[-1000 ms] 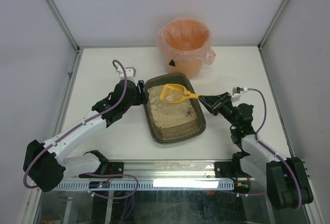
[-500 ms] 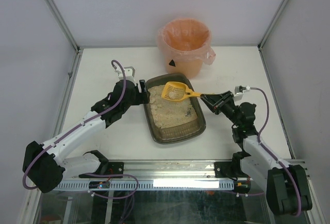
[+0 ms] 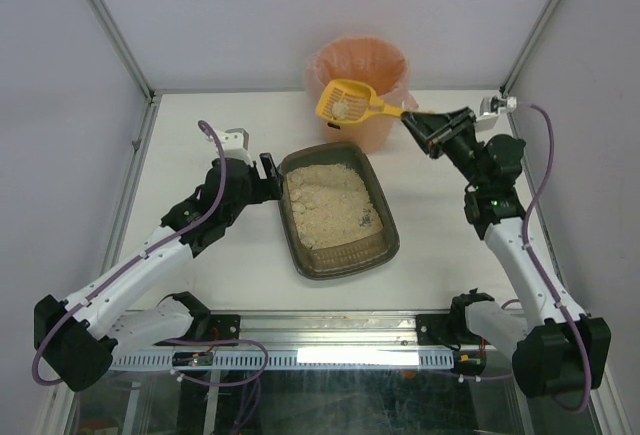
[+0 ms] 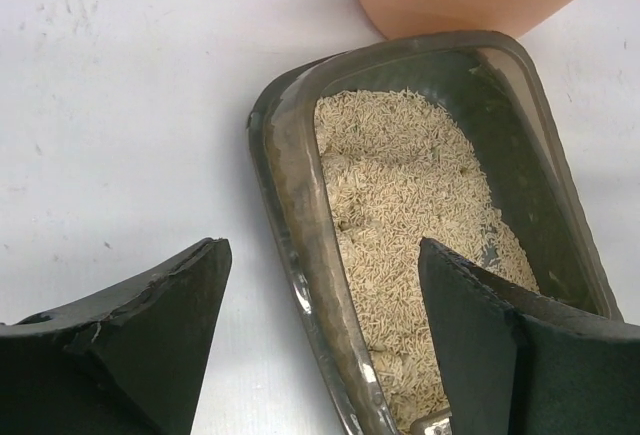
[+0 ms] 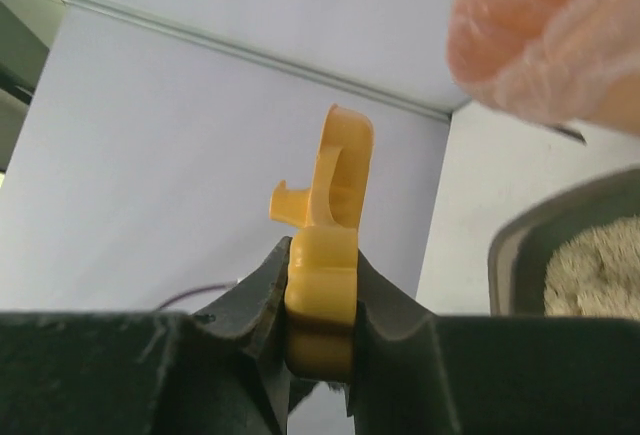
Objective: Clean the litter box
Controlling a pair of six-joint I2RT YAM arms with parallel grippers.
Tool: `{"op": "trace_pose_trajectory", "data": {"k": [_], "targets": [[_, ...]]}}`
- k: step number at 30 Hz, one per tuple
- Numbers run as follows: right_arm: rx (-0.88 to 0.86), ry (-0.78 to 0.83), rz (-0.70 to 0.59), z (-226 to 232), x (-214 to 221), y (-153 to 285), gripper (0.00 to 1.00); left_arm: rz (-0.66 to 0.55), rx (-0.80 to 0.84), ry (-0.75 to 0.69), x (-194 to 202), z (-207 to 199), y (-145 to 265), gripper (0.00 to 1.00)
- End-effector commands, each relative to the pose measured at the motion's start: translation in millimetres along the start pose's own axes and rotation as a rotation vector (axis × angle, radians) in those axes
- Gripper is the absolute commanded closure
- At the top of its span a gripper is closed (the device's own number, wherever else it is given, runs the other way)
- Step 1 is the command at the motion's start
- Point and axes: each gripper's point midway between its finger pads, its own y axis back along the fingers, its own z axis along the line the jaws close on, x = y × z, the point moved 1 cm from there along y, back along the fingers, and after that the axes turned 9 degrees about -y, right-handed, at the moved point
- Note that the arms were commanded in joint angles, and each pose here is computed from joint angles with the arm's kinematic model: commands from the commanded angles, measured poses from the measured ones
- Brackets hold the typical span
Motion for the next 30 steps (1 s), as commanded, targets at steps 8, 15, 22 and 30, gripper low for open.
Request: {"op": "trace_pose_trajectory", "data": {"k": [8, 15, 22, 30], "targets": [[-0.042, 0.380, -0.193, 60.5, -94.8, -80.1, 1.00, -0.044, 0.004, 0.043, -2.8, 9.7, 22.0, 0.21], [-0.081, 0.633, -0.228, 53.5, -128.2, -120.3, 1.00, -0.048, 0.007, 0.044, -2.5, 11.5, 26.8, 0.20], [-0.134, 1.126, -0.050, 48.9, -119.6, -135.8, 1.00, -0.040, 0.008, 0.041, -1.3, 11.0, 26.2, 0.19], [-0.091, 1.382, 0.041, 50.8, -125.0, -137.4, 1.00, -0.024, 0.004, 0.034, 1.5, 10.1, 22.2, 0.18]]}}
